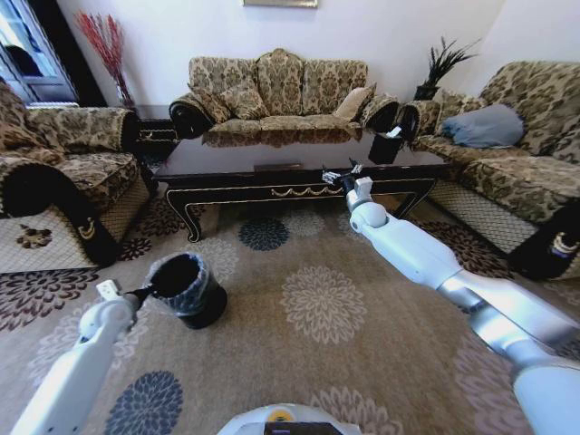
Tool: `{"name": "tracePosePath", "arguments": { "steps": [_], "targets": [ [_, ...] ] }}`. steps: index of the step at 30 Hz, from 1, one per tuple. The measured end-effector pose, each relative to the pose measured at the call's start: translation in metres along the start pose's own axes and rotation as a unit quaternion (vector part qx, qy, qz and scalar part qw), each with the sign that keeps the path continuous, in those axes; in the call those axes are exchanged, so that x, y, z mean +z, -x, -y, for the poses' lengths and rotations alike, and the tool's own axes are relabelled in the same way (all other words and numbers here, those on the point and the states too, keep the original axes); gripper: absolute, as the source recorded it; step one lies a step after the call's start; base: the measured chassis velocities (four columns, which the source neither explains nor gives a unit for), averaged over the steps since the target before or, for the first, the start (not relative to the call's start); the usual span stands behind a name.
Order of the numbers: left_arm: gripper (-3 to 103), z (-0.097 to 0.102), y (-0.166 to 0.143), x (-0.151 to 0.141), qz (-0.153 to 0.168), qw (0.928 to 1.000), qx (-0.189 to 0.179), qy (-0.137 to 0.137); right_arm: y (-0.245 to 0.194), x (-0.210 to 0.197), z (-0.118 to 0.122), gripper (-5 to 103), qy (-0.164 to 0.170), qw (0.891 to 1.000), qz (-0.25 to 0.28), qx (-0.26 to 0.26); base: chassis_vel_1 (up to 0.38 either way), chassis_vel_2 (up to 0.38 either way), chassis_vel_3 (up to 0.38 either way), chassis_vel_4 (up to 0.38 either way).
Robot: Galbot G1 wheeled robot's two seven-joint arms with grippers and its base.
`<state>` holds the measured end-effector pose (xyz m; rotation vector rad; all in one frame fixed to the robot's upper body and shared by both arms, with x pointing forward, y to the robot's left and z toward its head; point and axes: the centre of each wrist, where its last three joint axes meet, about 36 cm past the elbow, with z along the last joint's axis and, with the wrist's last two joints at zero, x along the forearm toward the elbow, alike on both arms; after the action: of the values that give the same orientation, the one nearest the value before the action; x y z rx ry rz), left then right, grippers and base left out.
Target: Move to the front of the table and pick up the trash from the floor, then place it into the trash bin.
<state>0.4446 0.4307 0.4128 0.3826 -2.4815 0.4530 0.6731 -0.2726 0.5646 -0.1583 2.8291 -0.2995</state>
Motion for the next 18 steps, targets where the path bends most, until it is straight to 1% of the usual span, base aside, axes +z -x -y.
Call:
{"name": "tracePosePath", "arguments": {
  "steps": [1,4,6,7,12,13,14,15,17,18],
  "targets": [
    [4,0.008,0.006,0.006,-0.004,1.0000,0.003,0.006,-0.004,0.001,0.004,100,-0.003,1.000,0.000,0.005,0.000,0.000,0.000,0.000],
    [4,0.016,0.014,0.011,-0.009,0.9999,0.005,0.012,-0.010,0.003,0.011,100,-0.006,1.000,0.000,0.011,0.000,0.000,0.000,0.000],
    [4,0.017,0.016,0.012,-0.010,0.9999,0.005,0.013,-0.011,0.004,0.013,100,-0.006,1.000,-0.001,0.012,0.000,0.000,0.000,0.000],
    [4,0.022,0.021,0.015,-0.011,0.9998,0.005,0.017,-0.016,0.005,0.018,100,-0.006,1.000,-0.002,0.016,0.000,0.000,0.000,0.000],
    [4,0.029,0.028,0.020,-0.011,0.9998,0.003,0.014,-0.022,0.009,0.028,100,-0.007,1.000,-0.004,0.025,0.000,0.000,0.000,0.000],
    [4,0.030,0.029,0.022,-0.009,0.9998,0.002,0.018,-0.024,0.010,0.030,100,-0.006,1.000,-0.005,0.028,0.000,0.000,0.000,0.000],
    [1,0.031,0.029,0.023,-0.008,0.9998,0.002,0.020,-0.025,0.010,0.032,100,-0.005,1.000,-0.005,0.030,0.000,0.000,0.000,0.000],
    [5,0.033,0.028,0.023,-0.007,0.9997,0.004,0.021,-0.025,0.011,0.032,100,-0.004,0.999,-0.005,0.031,0.000,0.000,0.000,0.000],
    [5,0.033,0.027,0.023,-0.006,0.9997,0.007,0.022,-0.026,0.011,0.032,100,-0.004,0.999,-0.005,0.032,0.000,0.000,0.000,0.000],
    [10,0.033,0.025,0.022,-0.005,0.9996,0.008,0.025,-0.026,0.012,0.033,100,-0.003,0.999,-0.005,0.033,0.000,0.000,0.000,0.000]
  ]
}}
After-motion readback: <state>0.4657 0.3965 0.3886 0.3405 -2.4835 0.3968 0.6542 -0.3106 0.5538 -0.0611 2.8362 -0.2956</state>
